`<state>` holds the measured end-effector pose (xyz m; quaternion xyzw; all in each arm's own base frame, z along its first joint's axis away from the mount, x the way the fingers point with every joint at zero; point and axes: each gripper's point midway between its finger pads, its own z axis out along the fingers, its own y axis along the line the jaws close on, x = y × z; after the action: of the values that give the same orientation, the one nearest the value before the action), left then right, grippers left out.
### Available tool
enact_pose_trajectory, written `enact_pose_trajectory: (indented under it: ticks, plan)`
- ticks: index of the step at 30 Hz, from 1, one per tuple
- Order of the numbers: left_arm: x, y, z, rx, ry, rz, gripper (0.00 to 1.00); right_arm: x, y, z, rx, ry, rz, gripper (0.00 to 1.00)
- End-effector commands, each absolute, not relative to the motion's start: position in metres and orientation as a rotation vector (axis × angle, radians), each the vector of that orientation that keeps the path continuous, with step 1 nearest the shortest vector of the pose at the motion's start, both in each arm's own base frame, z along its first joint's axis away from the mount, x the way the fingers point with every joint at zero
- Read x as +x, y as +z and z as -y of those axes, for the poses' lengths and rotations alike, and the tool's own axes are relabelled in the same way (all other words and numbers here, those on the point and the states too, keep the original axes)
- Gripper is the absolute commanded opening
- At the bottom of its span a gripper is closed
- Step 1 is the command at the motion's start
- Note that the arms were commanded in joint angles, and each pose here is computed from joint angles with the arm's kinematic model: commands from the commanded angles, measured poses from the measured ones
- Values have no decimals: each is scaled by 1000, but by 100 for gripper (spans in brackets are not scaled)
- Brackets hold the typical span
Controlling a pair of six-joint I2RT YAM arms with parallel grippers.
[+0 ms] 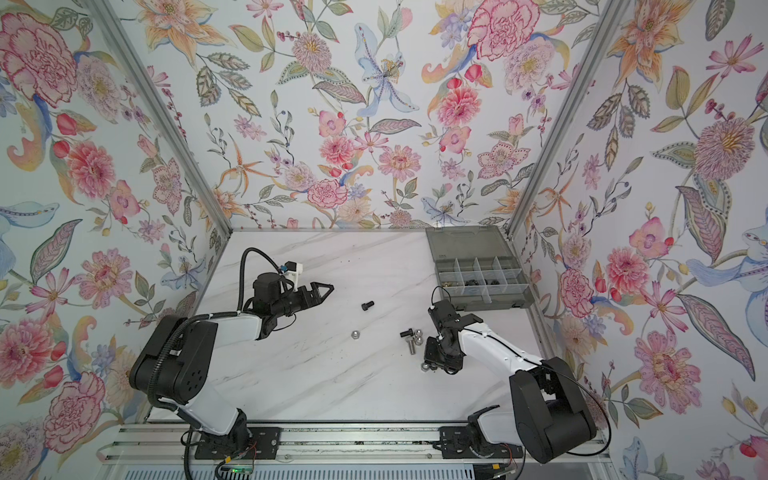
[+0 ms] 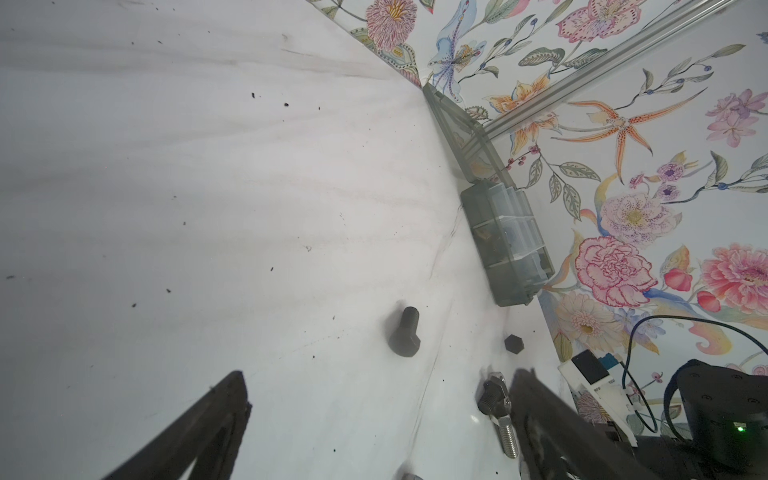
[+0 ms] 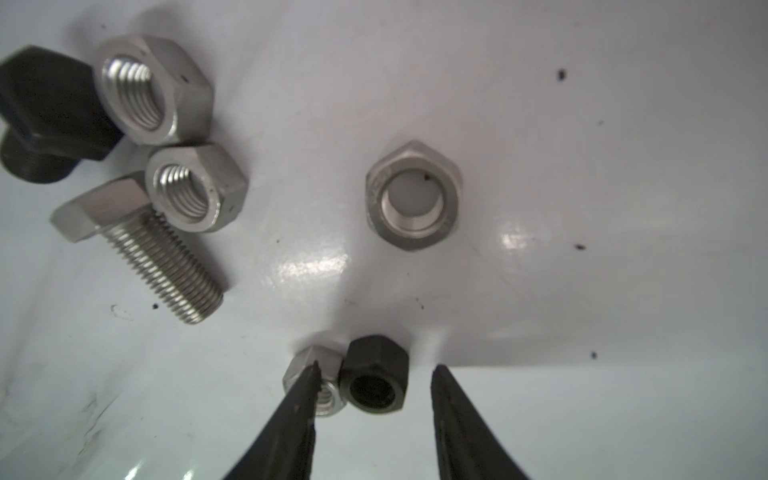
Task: Sort the screws and nuts into containers
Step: 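Lower the open right gripper onto another black hex nut and close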
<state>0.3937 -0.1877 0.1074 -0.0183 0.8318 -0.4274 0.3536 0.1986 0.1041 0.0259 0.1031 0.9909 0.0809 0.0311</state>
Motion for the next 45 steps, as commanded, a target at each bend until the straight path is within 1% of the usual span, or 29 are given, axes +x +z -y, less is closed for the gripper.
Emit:
enact_pose_trajectory:
  ticks: [1, 10, 19, 33, 45]
  plan:
    - [395, 114, 193, -12, -1099, -2137, 99, 190, 23, -91, 383, 173, -3068, 45]
    - [394, 112, 193, -12, -1100, -2139, 99, 200, 35, -84, 464, 210, -2998, 45]
    - [393, 107, 193, -14, -1107, -2142, 100, 199, 30, -82, 489, 187, -3007, 45]
    - [394, 102, 194, -18, -1117, -2145, 99, 208, 26, -94, 500, 195, -3003, 45]
    - [394, 101, 195, -20, -1125, -2145, 99, 199, 17, -92, 503, 137, -3028, 43]
